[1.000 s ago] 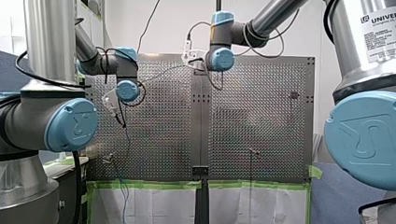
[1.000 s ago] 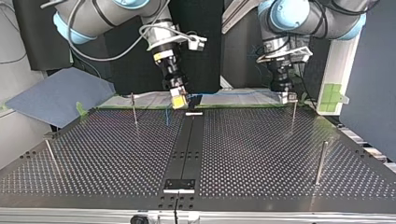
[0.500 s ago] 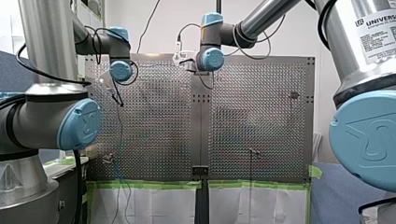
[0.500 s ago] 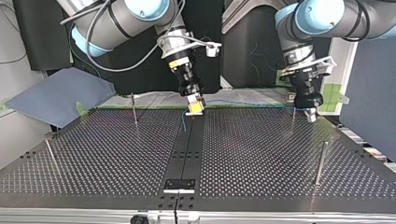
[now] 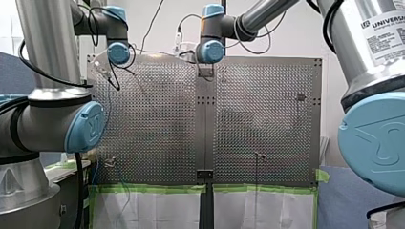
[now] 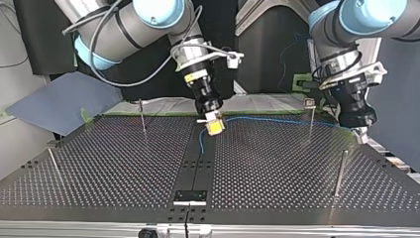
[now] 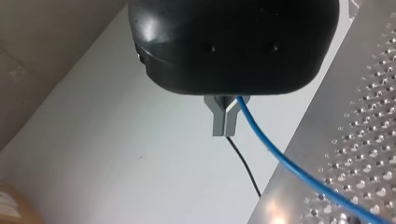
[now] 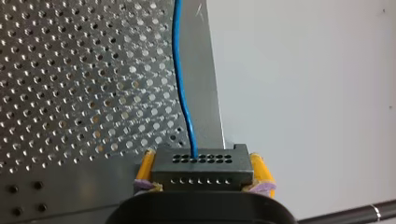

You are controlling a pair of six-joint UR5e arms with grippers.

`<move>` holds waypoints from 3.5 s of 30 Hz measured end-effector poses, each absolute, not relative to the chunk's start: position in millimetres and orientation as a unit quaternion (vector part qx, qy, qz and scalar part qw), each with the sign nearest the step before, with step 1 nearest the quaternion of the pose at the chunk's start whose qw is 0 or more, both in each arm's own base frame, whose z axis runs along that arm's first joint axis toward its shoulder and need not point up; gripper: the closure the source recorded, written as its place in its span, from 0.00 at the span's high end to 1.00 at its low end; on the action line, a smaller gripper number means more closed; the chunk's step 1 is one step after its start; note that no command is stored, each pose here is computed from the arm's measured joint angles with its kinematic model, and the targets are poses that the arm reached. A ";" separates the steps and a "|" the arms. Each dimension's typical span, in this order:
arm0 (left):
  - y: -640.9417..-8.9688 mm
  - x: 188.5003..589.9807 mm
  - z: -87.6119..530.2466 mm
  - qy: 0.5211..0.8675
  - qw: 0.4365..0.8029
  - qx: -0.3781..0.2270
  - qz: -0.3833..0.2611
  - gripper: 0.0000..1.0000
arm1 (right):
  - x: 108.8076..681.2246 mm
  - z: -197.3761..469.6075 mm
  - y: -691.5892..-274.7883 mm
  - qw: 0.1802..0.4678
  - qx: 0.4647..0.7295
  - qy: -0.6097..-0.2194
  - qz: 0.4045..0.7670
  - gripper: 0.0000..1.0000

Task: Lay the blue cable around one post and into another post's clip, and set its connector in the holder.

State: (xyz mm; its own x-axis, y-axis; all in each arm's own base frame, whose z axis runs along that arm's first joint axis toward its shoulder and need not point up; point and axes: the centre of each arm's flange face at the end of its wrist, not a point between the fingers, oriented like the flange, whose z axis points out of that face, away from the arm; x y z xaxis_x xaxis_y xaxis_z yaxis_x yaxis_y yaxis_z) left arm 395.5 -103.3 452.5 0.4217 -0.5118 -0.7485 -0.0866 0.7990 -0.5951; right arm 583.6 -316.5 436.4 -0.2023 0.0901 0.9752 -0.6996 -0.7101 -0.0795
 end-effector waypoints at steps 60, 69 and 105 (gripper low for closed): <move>-4.1 516.4 436.5 0.543 0.779 -0.292 -0.115 0.00 | 675.2 482.8 -361.0 0.273 0.556 -0.245 0.746 0.00; 9.5 520.0 431.3 0.543 0.776 -0.300 -0.110 0.00 | 687.2 466.3 -371.9 0.279 0.562 -0.246 0.739 0.00; 1.2 526.0 392.5 0.575 0.753 -0.296 -0.121 0.97 | 684.7 429.2 -387.6 0.282 0.595 -0.269 0.703 0.00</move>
